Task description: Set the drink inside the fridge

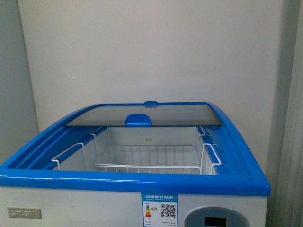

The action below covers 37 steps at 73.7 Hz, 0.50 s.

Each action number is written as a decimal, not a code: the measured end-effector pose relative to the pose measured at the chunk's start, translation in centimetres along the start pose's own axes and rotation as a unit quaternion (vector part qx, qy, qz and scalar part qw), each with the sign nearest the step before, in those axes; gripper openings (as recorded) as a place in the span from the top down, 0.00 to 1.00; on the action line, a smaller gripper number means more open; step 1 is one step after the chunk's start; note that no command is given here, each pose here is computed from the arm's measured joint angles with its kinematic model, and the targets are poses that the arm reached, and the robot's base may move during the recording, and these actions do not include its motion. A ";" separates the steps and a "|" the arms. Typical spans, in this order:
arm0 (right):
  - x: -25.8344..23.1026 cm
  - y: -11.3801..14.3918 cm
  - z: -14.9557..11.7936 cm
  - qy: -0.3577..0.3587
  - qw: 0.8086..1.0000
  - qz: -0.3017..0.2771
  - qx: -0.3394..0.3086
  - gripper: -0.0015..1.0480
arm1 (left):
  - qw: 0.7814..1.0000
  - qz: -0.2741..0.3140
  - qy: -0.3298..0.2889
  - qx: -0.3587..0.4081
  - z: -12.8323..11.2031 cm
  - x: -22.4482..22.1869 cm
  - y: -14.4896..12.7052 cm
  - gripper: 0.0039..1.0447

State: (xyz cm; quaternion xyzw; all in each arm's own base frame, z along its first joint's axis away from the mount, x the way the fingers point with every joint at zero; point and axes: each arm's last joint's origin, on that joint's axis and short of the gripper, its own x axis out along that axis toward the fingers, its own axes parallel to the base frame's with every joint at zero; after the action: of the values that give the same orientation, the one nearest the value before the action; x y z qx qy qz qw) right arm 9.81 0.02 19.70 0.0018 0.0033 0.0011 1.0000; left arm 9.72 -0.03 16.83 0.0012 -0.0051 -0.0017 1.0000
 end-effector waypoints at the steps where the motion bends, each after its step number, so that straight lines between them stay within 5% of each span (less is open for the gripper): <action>1: 0.0 0.0 -0.1 0.000 1.000 0.000 0.000 0.97 | 1.000 0.000 0.000 0.000 0.0 0.0 0.0 0.98; 37: 0.0 0.0 -2.1 0.000 1.000 0.000 0.000 0.97 | 1.000 0.000 0.000 0.000 0.0 0.0 0.0 0.98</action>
State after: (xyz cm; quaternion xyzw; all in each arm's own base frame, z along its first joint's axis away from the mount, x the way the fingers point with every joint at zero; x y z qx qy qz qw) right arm 9.80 0.02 17.59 0.0018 0.0037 0.0011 1.0000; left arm 9.72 -0.03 16.83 0.0012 -0.0051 -0.0015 1.0000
